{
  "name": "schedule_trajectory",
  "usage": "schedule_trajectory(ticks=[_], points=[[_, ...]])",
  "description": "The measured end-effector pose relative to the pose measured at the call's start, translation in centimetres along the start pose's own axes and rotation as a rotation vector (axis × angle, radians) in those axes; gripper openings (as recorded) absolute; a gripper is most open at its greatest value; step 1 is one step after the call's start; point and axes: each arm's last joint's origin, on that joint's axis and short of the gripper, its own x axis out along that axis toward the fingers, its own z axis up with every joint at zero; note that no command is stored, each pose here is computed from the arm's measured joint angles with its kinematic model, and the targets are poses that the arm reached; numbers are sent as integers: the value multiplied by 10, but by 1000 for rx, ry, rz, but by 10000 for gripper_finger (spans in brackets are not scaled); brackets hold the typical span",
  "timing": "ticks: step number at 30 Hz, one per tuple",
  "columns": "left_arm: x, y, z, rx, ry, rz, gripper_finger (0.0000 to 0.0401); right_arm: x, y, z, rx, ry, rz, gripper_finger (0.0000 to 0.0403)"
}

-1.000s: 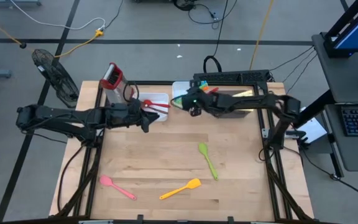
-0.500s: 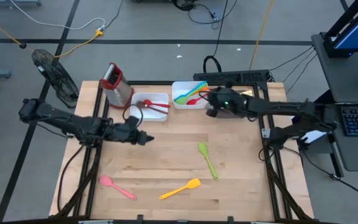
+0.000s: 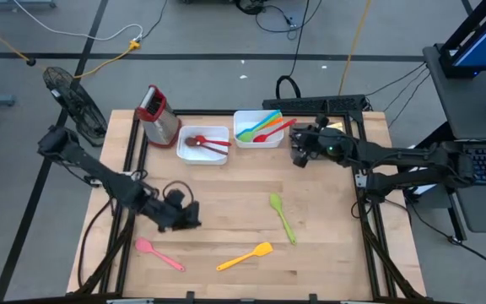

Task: Pick & Place Kitchen Items
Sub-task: Put the pink spatula into the right white bin

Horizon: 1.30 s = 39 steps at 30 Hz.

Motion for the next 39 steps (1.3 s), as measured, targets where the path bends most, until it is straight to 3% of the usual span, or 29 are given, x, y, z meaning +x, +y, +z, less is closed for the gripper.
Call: schedule_trajectory(ticks=[6,13,20,27,31,39], points=[[7,3,-32,-180,-2,270,111,-1,0,0,-2,-5,4,105],[-6,6,-56,-288,-32,619,111,-1,0,0,-14,-1,6,105],[-1,26,-56,-260,-50,809,111,-1,1,0,-5,-17,58,105],[-11,55,-73,-227,-27,1095,111,-1,2,1,-10,-25,84,105],[-14,67,-83,-172,-24,1138,111,-1,2,1,-27,-25,81,105],[-12,74,-85,125,-25,1022,111,-1,2,1,-36,-25,81,105]])
